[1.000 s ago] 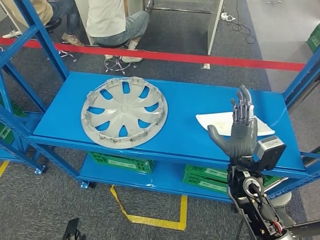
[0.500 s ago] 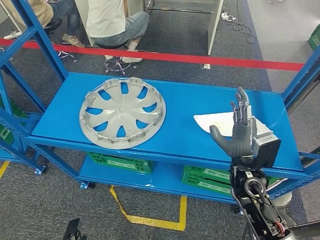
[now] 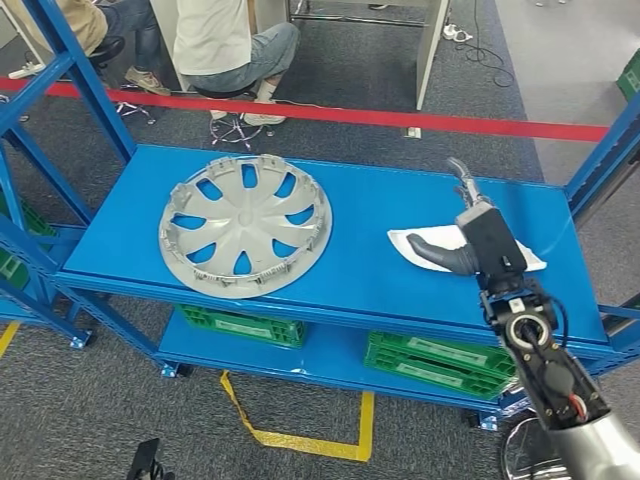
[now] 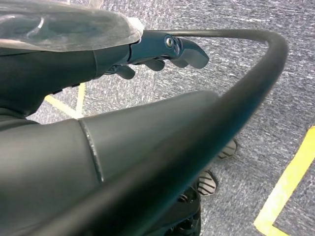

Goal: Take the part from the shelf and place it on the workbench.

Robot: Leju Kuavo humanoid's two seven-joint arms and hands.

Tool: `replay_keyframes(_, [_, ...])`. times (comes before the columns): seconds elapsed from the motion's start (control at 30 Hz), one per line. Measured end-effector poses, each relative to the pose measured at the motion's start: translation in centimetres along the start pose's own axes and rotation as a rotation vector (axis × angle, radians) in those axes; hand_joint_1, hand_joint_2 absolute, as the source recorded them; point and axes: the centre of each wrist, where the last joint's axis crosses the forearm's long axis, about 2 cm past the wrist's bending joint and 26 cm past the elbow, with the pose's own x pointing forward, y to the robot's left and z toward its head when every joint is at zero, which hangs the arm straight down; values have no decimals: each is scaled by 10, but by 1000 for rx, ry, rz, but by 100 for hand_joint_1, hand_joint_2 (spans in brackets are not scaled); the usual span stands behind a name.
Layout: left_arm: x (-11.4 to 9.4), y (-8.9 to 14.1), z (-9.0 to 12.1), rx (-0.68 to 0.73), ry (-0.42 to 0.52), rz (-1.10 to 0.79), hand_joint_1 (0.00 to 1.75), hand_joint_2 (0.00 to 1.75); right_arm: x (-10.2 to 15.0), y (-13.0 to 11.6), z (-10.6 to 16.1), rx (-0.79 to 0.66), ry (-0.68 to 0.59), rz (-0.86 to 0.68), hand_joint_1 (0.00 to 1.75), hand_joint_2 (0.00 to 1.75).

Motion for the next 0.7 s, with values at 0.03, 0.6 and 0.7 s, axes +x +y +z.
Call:
replay_keyframes(0.03, [0, 0, 0, 0, 1, 2, 0, 0, -3, -5, -4, 24, 23, 36, 0, 175])
replay_keyframes(0.6, [-2, 0, 0, -2, 3, 35, 0, 0, -38, -53, -43, 295, 241, 391, 0, 175])
replay_keyframes(0.7, [-2, 0, 0, -3, 3, 36, 0, 0, -41, -56, -46, 314, 256, 417, 0, 175])
